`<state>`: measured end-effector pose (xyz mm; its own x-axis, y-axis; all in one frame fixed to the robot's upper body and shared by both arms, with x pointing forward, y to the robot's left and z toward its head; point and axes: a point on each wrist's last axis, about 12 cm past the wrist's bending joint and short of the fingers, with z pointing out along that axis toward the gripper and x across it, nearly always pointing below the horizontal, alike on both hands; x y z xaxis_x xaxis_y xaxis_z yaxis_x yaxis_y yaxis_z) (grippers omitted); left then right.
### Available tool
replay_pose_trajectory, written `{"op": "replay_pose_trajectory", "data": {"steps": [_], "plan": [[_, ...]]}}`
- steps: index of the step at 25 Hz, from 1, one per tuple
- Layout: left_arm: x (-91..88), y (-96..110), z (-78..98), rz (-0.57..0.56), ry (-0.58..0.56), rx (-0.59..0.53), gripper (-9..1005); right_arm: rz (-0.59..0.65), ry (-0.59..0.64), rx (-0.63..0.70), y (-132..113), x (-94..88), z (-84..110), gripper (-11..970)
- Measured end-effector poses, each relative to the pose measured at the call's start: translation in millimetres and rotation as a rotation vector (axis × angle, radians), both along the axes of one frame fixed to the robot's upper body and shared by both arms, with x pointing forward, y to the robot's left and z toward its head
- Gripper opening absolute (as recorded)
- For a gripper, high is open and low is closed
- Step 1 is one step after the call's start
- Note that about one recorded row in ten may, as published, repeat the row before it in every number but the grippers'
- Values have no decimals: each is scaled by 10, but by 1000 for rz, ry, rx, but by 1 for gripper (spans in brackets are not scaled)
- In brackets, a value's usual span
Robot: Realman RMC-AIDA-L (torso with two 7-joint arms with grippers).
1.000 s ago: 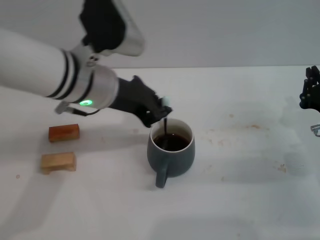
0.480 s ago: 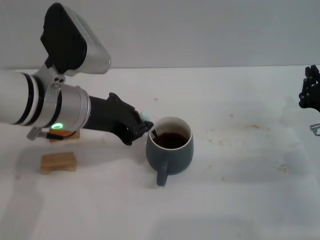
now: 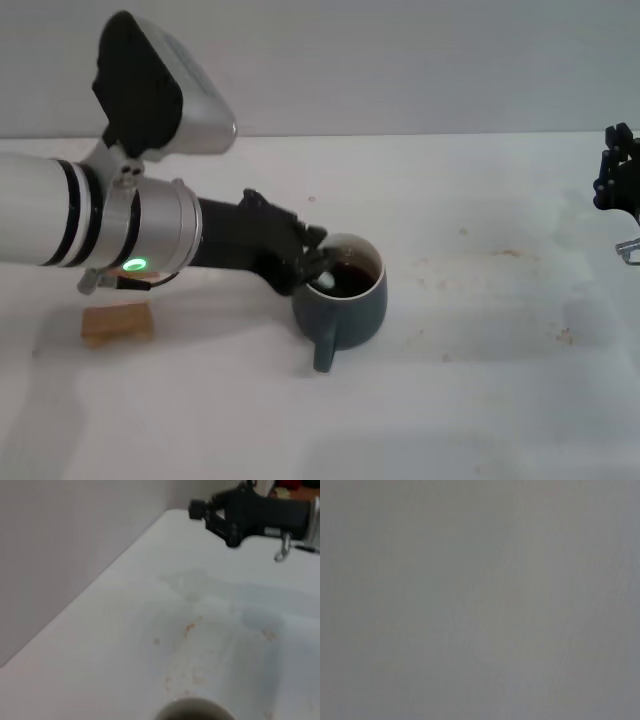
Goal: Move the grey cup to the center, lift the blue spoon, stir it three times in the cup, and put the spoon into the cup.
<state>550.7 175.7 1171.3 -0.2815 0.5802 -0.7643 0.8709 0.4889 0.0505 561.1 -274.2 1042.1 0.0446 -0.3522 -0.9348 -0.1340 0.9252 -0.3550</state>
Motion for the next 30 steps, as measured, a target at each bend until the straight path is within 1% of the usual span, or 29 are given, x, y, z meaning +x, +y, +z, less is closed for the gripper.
{"op": "replay_pose_trajectory", "data": {"steps": [1,6,9,11,15,16,17,20,21,22,23,24,25,26,27,28,29,30], "plan": [[8,13,6,18,-8,-24,294,0,-1,0,0,0,1,50],[18,50,14,39,-19,-38,310,0,-1,0,1,1,2,49],[41,87,36,64,-44,-47,433,-2,0,1,-4,-5,-1,49],[57,162,67,97,-79,-56,516,-3,1,2,-7,-9,-4,49],[91,471,155,238,-193,-121,680,-5,2,3,-11,-12,-7,50],[80,657,180,319,-258,-180,721,-8,4,4,-17,-17,-13,50],[80,657,180,319,-258,-180,728,-8,4,4,-17,-17,-13,50],[25,907,171,427,-355,-276,750,-10,5,4,-24,-26,-19,50],[-19,1031,134,486,-408,-314,757,-13,6,6,-29,-36,-26,50],[-19,1031,134,486,-408,-314,764,-13,6,6,-29,-36,-26,50],[-51,1155,73,556,-451,-354,772,-30,5,14,-61,-58,-39,50],[-51,1155,73,556,-451,-354,779,-30,5,14,-61,-58,-39,50],[-59,1217,31,591,-463,-374,786,-48,0,25,-92,-70,-41,49],[-63,1356,-63,660,-483,-410,786,-95,-15,53,-176,-104,-48,49],[-63,1356,-63,660,-483,-410,786,-95,-15,53,-176,-104,-48,49],[-63,1482,-147,712,-492,-440,786,-164,-45,88,-311,-175,-50,49],[-63,1482,-147,712,-492,-440,786,-164,-45,88,-311,-175,-50,49],[-67,1575,-211,746,-494,-476,786,-198,-59,101,-383,-216,-50,49]]}}
